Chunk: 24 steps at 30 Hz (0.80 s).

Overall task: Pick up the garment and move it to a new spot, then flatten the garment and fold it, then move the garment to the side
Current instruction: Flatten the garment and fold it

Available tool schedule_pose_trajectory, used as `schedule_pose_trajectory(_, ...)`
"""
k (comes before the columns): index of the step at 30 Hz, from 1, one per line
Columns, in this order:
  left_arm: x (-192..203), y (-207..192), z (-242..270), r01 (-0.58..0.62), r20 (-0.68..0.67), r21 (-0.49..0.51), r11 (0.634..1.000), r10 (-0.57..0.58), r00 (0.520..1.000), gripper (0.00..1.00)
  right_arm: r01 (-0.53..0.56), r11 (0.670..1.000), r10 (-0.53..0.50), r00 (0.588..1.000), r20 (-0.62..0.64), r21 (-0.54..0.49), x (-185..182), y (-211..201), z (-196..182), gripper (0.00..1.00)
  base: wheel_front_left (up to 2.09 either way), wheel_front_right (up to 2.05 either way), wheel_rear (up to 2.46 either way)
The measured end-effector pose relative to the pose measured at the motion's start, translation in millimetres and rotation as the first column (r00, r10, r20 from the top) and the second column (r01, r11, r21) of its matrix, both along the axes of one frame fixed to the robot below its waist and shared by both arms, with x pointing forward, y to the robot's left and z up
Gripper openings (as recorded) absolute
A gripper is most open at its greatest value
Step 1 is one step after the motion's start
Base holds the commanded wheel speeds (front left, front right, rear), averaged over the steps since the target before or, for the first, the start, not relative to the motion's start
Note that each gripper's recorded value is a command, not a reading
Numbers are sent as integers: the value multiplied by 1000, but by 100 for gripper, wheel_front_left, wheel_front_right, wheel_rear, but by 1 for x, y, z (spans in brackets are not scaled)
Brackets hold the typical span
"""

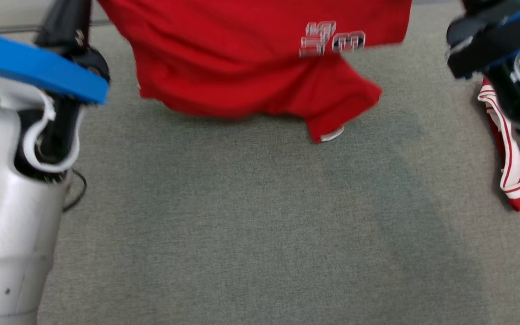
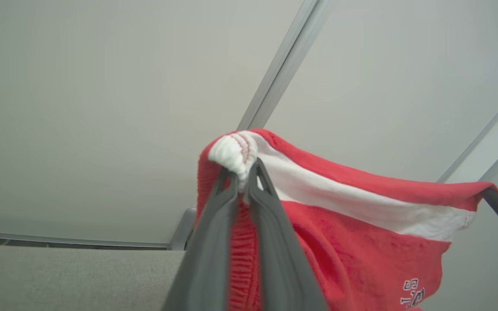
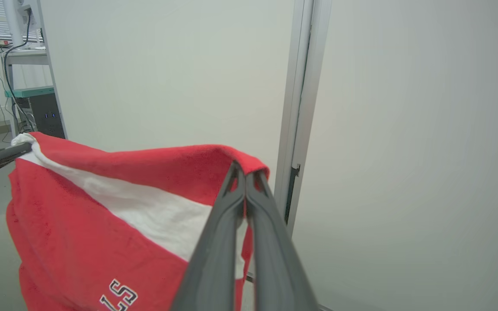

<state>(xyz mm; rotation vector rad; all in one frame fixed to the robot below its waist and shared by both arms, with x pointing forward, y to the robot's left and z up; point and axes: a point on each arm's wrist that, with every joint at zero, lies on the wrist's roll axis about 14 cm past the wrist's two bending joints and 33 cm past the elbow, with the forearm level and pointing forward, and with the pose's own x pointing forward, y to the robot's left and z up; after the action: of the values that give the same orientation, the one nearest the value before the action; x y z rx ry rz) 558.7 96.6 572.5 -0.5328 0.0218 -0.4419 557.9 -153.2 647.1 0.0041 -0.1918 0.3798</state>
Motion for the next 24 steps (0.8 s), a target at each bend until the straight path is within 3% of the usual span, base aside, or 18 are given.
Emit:
schedule_pose_trajectory(7,68,7,53,-107,200,-65,992,118,973,0,58,998,-45,951,307,-34,43,-6,63,0,0,0,0)
schedule_pose_trajectory(11,79,-1,64,-95,269,-103,990,120,956,0,88,993,-51,925,377,-83,52,-8,76,0,0,0,0)
schedule_pose_trajectory(15,77,-11,44,-78,264,-113,991,105,959,0,65,988,-19,952,304,-142,55,-1,40,0,0,0,0)
schedule_pose_trajectory(20,51,-16,-31,-66,114,-53,996,71,991,0,-23,977,36,998,60,-211,38,7,-52,0,0,0,0)
schedule_pose_trajectory(22,32,-17,-57,-53,56,-21,998,54,997,0,-73,975,64,997,-53,-209,22,11,-83,0,0,0,0)
schedule_pose_trajectory(24,6,-18,-79,-40,-13,-12,999,40,999,0,-143,982,114,971,-211,-127,-5,23,-117,0,0,0,0)
